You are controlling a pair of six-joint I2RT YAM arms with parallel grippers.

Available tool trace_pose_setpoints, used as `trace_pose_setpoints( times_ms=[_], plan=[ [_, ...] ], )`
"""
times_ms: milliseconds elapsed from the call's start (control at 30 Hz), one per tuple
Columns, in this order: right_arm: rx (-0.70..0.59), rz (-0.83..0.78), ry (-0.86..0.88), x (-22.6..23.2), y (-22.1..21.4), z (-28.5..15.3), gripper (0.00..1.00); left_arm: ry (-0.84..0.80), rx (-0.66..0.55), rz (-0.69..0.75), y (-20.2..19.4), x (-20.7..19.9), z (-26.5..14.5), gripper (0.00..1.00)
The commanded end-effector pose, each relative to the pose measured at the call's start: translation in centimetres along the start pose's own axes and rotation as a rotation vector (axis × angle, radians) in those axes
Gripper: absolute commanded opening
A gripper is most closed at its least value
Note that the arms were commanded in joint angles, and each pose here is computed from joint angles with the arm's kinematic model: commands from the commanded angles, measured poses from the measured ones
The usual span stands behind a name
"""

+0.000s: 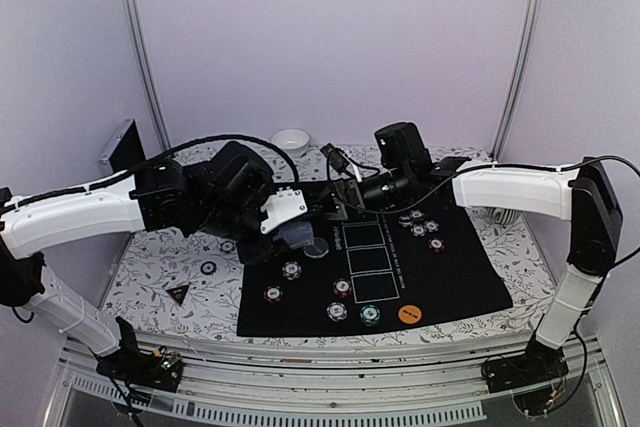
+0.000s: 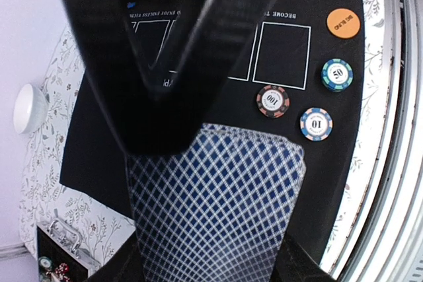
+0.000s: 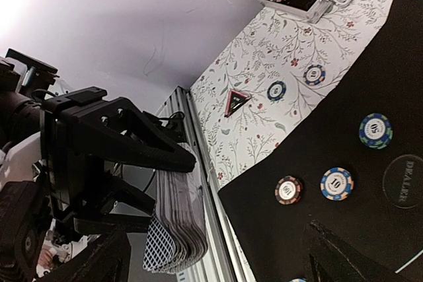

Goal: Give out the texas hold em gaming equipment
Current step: Pick up the face-down deck piles from the corner of the board, then pass from the left arm to the right

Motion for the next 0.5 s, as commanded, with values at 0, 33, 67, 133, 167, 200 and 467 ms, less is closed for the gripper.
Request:
trace_pose_setpoints(
  times_ms=[0,33,67,133,167,200,467],
  plan=[
    [0.016,-0.028,0.136,1.5,0.5,1.8,0.91,0.028,-0.035,0.078,1.0,0.1,-0.7,0.41],
    [0.022,-0.021,0.133,1.3,0.3,2.1,0.9,0.033,-0.034,0.077,1.0,0.1,-0.7,0.41],
    [0.031,-0.012,0.138,1.0,0.2,2.5,0.88,0.035,-0.033,0.077,1.0,0.2,-0.7,0.41],
    [0.048,0.005,0.149,0.7,0.1,3.1,0.83,0.036,-0.033,0.078,1.1,0.2,-0.6,0.41],
    [0.051,0.007,0.145,0.6,0.1,3.5,0.78,0.041,-0.03,0.079,1.1,0.2,-0.6,0.41],
    [0.055,0.011,0.14,0.5,0.1,3.7,0.71,0.046,-0.028,0.08,1.1,0.3,-0.6,0.41],
    [0.061,0.01,0.117,0.4,0.2,3.8,0.29,0.088,-0.036,0.08,1.0,0.6,-1.1,0.4]
  ],
)
Point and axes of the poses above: each gripper's point midway between its finger pads, its own z axis out along the fingers, its own x axis along the line the jaws close on, y = z × x, the point moved 10 cm from there along -z, back along the fingers, and after that the axes turned 3 degrees about z, right-handed, at the moved point
